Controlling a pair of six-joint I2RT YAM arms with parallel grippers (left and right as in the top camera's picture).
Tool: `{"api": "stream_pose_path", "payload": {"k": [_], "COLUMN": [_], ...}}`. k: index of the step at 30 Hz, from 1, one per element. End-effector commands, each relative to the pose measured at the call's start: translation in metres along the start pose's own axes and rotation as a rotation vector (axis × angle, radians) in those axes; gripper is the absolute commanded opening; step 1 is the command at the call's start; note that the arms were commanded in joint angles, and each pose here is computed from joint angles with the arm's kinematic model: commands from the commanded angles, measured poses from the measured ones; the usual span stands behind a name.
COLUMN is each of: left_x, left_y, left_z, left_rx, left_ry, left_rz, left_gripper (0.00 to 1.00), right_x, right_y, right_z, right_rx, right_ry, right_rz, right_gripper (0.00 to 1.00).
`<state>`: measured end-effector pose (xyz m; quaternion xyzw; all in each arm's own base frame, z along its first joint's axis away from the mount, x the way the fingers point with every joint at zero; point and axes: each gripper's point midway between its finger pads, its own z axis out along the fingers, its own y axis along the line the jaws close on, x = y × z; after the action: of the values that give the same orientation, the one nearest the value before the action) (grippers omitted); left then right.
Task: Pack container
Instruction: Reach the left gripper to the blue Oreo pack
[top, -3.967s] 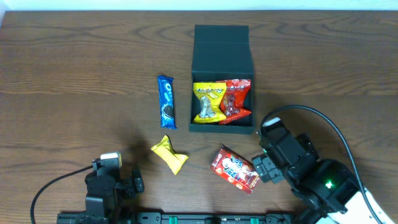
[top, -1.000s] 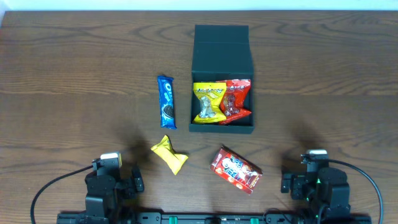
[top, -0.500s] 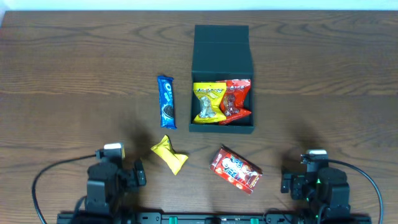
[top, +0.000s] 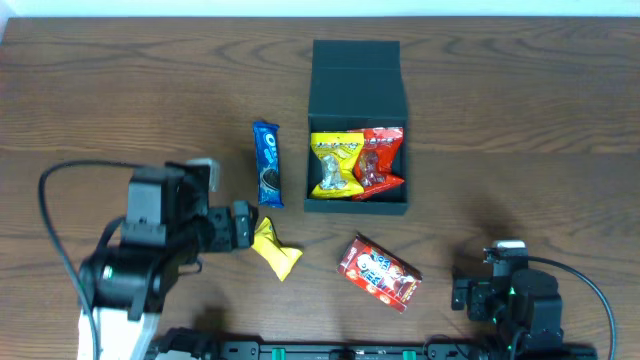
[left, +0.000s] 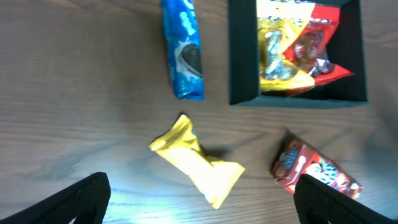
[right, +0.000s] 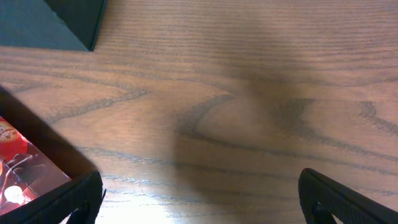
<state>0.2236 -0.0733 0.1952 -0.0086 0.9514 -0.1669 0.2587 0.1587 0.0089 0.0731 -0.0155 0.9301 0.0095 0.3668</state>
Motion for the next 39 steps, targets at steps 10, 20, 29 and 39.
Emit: {"api": "stream_pose_path", "payload": {"k": [10, 20, 29, 39], "left_x": [-0.007, -0.044, -0.055, -0.046], "left_y": [-0.006, 0.001, 0.009, 0.031], "left_z": [0.054, 0.106, 0.155, 0.198], "left_rx": [-0.099, -0.196, -0.231, -0.304], "left_ry": [0.189, 0.237, 0.293, 0.337], "left_rz": [-0.003, -0.07, -0.043, -0.039], "left_gripper": [0.95, 0.96, 0.95, 0.95], "right_x": [0.001, 0.001, 0.001, 0.001], "right_y": [-0.001, -0.001, -0.001, -0.001], "right_z": [0.0, 0.0, 0.0, 0.0], "right_rx": [0.004, 0.004, 0.004, 0.004], "right_ry": [0.0, 0.0, 0.0, 0.0], "right_rz": [-0.005, -0.005, -0.005, -0.005], "right_gripper": [0.99, 0.99, 0.99, 0.99]}}
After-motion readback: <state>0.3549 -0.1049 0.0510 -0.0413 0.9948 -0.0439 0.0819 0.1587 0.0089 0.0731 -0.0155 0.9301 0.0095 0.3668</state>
